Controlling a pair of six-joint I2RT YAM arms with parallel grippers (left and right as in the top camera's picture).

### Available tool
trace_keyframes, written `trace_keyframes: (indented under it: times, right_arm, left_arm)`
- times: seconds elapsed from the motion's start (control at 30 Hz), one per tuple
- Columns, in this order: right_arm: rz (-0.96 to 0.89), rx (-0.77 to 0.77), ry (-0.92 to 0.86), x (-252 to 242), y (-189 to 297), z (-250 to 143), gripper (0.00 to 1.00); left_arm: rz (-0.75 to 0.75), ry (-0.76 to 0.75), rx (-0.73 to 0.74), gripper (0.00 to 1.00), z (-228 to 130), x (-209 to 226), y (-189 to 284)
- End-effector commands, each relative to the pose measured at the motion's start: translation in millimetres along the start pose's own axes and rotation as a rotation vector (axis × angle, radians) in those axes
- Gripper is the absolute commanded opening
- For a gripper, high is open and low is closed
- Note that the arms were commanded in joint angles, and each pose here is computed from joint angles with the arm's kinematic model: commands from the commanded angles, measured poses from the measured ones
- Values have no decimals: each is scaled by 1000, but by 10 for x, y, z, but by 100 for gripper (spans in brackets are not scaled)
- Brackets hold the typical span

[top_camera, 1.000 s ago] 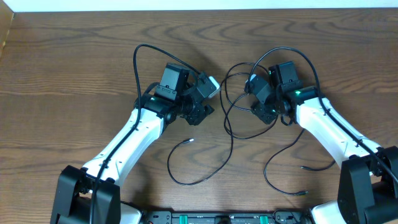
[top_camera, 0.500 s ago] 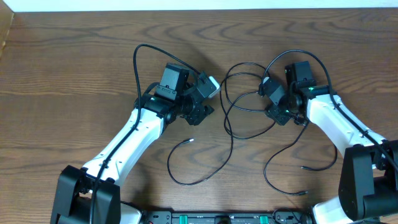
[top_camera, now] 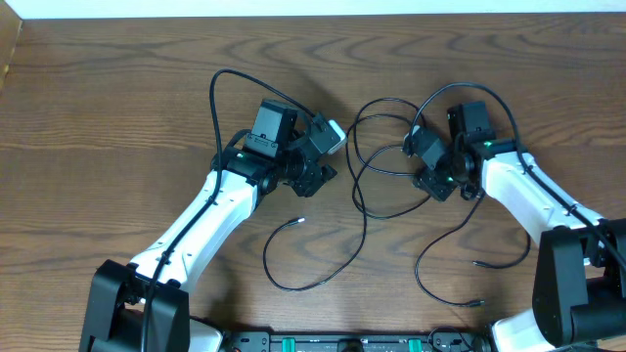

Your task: Untangle cables

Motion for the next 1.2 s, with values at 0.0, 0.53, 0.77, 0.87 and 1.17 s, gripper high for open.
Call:
trace_keyframes:
  times: [0.0,0.53,0.77,0.87,1.17]
  right_arm:
    - [40,11,-3,110,-96,-123,42]
    - [43,10,-6,175,-192,-226,46]
    - [12,-28,-6,99,-192,-134,48]
    - [9,-55,-6,84,-190,-81,49]
    - [23,-82,-3,99,-185,-33,51]
  left_arm:
    - [-3,-16,-17,63,35,-6,44]
    - [-3,-16,-17,63,35,-7,44]
    - [-3,-16,-17,63,35,-6,44]
    - [-2,-16,-17,63,36,-6,44]
    - [-2,-16,-17,63,36,-6,44]
Point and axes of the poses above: each gripper's point midway between its finger pads, its own y axis back along the fingers, its own x axis along the line the jaws close on, z = x × y, the point moved 1 cm from there along y, back along the fingers, and after that the axes turned 9 degrees about y, right-handed, at the moved point
